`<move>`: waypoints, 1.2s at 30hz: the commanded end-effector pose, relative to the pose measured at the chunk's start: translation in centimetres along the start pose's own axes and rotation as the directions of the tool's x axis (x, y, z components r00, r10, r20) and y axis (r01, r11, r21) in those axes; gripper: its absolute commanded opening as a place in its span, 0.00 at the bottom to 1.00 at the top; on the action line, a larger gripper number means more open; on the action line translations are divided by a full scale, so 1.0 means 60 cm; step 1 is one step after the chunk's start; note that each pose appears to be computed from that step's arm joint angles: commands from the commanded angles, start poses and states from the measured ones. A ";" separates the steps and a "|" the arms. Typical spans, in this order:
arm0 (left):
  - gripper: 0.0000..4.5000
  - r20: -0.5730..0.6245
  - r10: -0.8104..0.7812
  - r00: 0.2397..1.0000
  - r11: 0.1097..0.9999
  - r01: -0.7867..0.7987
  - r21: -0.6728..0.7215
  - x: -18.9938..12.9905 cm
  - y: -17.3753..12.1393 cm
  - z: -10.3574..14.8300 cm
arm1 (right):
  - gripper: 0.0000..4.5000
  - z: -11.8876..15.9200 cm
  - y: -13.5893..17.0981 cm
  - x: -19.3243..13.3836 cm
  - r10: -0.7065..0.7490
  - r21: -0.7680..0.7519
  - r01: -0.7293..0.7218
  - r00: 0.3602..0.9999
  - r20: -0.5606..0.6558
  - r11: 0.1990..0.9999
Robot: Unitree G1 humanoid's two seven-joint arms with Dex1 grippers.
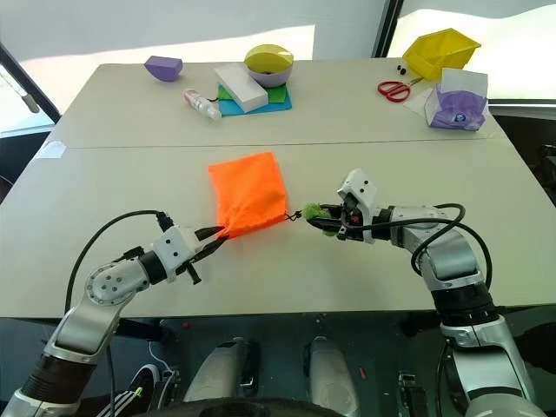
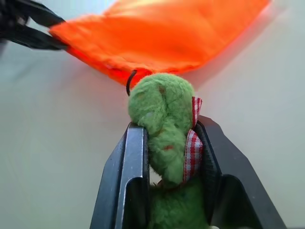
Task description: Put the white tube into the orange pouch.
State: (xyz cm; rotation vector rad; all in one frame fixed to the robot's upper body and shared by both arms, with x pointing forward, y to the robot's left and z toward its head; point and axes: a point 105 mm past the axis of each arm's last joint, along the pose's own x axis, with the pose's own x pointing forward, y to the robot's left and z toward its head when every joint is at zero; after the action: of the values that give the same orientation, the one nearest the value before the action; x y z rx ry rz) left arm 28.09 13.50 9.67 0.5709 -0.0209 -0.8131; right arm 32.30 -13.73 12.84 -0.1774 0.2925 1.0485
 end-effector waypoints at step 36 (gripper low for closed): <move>1.00 0.243 -0.267 0.932 0.945 0.303 -0.123 0.188 -0.007 0.109 | 0.14 0.041 -0.013 0.003 -0.104 0.075 0.096 0.989 0.109 0.993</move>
State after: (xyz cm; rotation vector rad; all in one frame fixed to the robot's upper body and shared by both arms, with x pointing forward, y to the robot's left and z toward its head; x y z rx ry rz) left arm 34.37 2.87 12.46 0.3329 -0.0620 -1.1192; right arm 33.47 -13.52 12.94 -0.0796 0.2904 0.9335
